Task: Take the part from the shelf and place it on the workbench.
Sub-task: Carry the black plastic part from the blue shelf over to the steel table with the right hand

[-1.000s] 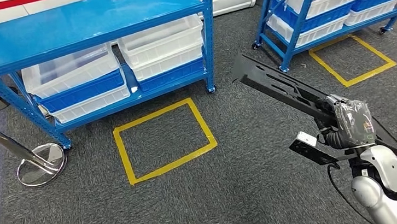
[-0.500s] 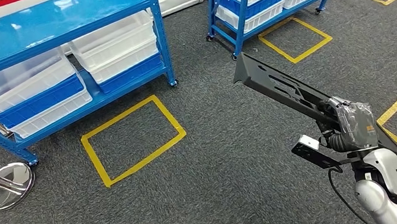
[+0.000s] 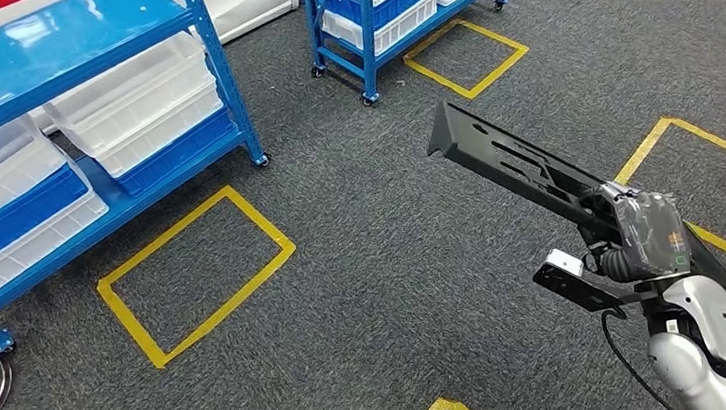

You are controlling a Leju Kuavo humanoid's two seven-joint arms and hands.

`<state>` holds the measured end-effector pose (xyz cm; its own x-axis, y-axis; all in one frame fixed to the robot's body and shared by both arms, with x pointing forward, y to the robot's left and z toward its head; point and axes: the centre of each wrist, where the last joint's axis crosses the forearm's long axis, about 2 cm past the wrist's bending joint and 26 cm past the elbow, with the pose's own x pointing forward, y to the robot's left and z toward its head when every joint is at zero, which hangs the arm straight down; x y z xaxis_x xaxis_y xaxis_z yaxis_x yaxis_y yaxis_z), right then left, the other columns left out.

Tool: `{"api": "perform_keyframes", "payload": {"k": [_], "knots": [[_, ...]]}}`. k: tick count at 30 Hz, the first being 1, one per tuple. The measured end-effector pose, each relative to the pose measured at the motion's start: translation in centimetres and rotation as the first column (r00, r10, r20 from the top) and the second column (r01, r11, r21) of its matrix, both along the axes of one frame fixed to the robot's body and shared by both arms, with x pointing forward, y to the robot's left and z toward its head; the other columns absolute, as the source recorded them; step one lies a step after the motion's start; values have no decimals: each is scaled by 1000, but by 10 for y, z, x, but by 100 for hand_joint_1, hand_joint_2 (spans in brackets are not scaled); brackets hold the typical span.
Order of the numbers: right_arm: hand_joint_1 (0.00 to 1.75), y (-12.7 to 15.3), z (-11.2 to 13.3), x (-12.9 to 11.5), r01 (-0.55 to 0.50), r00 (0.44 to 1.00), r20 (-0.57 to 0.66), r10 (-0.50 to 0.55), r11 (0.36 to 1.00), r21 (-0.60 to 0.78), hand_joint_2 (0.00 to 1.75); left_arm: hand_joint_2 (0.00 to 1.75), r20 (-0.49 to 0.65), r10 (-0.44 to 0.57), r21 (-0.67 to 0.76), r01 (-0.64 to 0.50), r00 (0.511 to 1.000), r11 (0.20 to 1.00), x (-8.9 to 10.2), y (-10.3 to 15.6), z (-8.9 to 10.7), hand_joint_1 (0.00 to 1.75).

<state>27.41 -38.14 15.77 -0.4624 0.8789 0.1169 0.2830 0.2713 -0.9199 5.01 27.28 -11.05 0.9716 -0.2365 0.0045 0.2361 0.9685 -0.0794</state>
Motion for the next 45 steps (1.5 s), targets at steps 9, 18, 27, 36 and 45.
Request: {"api": "perform_keyframes", "payload": {"k": [9,18,27,36,45], "knots": [[175,-2,-1,-1,3,1000,-5,-3,1000,-5,175,175,-1,1,-5,-1,1000,1000,0,-2,0,0],[175,-4,0,-2,19,1000,7,-18,999,-43,175,175,3,4,-1,-4,1000,1000,2,-2,0,0],[175,-17,8,-18,133,989,84,-122,979,-154,175,175,-13,6,-2,-6,1000,1000,-4,0,-1,0],[175,-50,19,-54,310,947,190,-260,896,-318,175,175,-21,-4,1,4,1000,1000,-9,1,-1,0],[175,-78,38,-85,440,891,286,-352,825,-355,175,175,-15,-14,6,14,1000,1000,-9,1,-1,0]]}}
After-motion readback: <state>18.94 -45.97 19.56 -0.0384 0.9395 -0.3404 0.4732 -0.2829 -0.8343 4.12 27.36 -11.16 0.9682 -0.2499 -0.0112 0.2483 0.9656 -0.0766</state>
